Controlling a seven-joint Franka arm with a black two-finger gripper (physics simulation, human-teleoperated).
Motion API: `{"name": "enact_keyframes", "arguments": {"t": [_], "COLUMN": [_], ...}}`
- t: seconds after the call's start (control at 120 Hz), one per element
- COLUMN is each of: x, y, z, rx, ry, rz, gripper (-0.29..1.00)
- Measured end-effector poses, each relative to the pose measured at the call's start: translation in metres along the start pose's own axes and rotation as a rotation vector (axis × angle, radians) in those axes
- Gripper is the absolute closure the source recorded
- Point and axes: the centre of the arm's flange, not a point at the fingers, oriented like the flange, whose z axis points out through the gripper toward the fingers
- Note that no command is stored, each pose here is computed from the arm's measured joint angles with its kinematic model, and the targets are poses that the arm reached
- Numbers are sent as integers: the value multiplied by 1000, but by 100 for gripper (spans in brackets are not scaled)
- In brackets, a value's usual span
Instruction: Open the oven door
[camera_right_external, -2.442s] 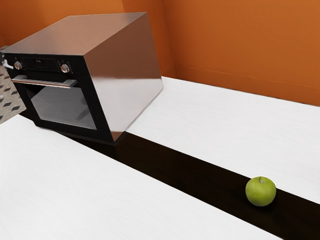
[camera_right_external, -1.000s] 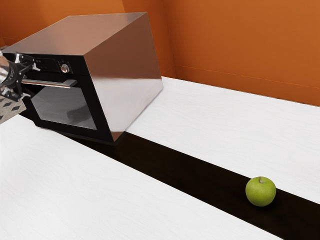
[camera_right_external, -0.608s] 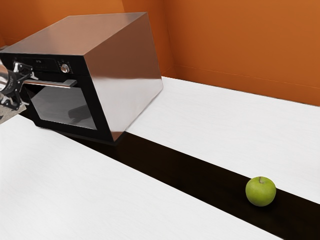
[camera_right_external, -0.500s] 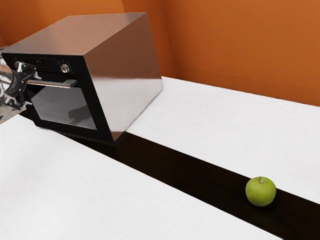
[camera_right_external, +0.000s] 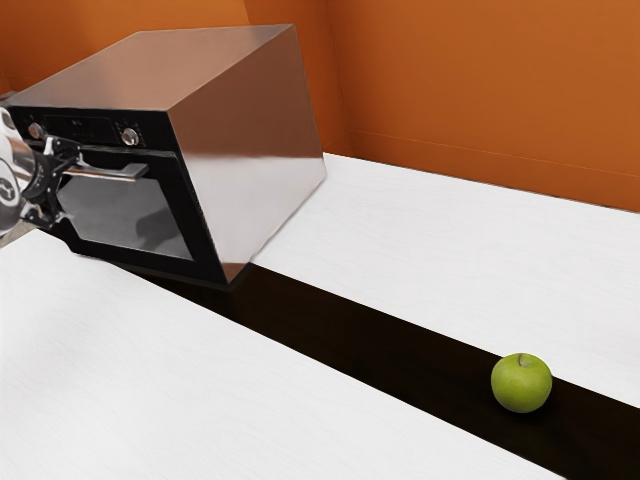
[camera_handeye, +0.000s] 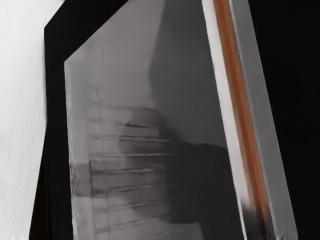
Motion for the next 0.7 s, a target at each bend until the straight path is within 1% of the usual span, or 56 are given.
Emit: {"name": "enact_keyframes", "arguments": {"t": [0.108,0.225,0.375,0.458,0.525,0.592,0.625,0.642,0.667,0.7], "x": [-6,-16,-27,-34,-42,-54,-63,-64,-66,-78], "y": [-23,-51,-109,-147,-155,-147,-129,-109,-59,-1], "z": [-12,-38,-85,-122,-141,-144,-149,-160,-189,-227], "rx": [31,60,107,113,102,94,77,62,28,6], "ry": [4,17,60,104,127,124,113,116,122,110], "rz": [-9,-13,-51,-93,-99,-72,-35,1,82,185], "gripper": [0,0,0,0,0,0,0,0,1,1]}}
